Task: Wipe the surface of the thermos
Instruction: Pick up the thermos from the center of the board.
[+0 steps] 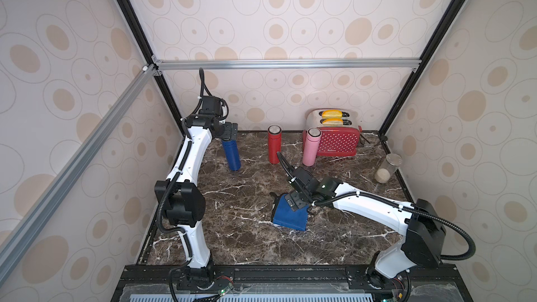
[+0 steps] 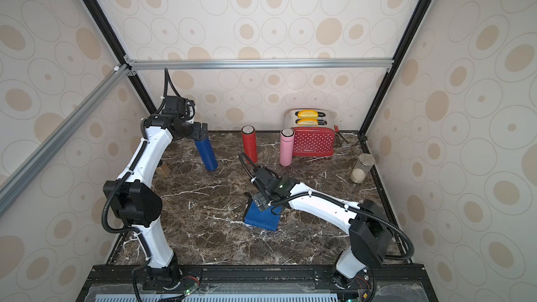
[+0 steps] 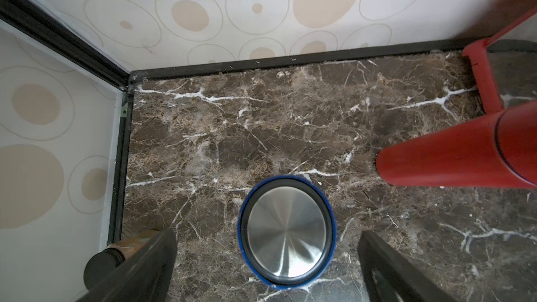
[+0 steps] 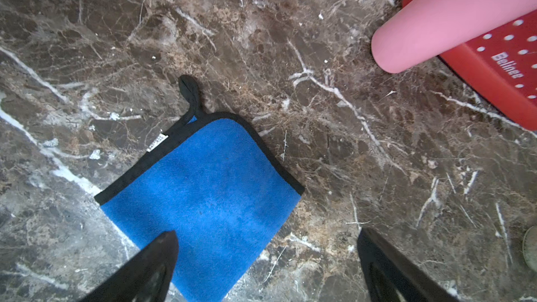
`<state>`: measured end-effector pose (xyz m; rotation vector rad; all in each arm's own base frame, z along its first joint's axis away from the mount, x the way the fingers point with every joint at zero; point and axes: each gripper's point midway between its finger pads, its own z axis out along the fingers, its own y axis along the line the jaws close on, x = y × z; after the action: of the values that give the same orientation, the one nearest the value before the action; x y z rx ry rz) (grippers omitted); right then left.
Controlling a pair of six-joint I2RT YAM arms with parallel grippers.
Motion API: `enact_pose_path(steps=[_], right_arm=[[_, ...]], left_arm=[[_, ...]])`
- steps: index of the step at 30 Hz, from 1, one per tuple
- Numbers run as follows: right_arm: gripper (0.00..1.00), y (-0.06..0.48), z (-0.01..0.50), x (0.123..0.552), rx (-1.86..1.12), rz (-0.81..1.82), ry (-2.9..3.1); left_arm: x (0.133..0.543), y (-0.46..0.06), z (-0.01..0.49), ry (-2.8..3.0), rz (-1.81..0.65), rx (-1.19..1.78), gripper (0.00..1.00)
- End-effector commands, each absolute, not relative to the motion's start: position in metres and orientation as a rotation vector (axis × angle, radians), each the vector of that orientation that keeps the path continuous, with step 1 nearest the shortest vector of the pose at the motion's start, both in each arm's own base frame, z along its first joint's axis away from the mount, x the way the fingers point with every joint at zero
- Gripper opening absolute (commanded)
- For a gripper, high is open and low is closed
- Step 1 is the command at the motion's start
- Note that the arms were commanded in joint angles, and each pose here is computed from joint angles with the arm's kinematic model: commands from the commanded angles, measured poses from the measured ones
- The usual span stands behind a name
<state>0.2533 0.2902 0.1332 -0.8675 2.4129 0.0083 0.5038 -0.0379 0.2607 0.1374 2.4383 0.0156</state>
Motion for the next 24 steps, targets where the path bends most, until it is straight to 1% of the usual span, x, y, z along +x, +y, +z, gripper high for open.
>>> enact_pose_path(steps=[1,11,18,20,24], right_arm=[[1.00,0.298,0.131,0.248,-0.852,0.032,2.452],[1.00,0.315,0.101,0.232,-0.923,0.033,2.550],[1.00,0.321,0.075,0.228,-0.934,0.009,2.637],[1.00,0.323,0.066,0.223,-0.950,0.014,2.676],[1.00,0.322,0.055,0.217,-0.961,0.022,2.708]], left_arm=[[0.498,-0.048,0.250,2.511,0.001,0.215,0.99],[0.502,-0.059,0.218,2.586,-0.007,0.232,0.99],[0.499,-0.060,0.202,2.639,0.012,0.245,0.88],[0.498,-0.061,0.197,2.653,0.018,0.247,0.83],[0.497,-0.062,0.192,2.666,0.017,0.252,0.81]])
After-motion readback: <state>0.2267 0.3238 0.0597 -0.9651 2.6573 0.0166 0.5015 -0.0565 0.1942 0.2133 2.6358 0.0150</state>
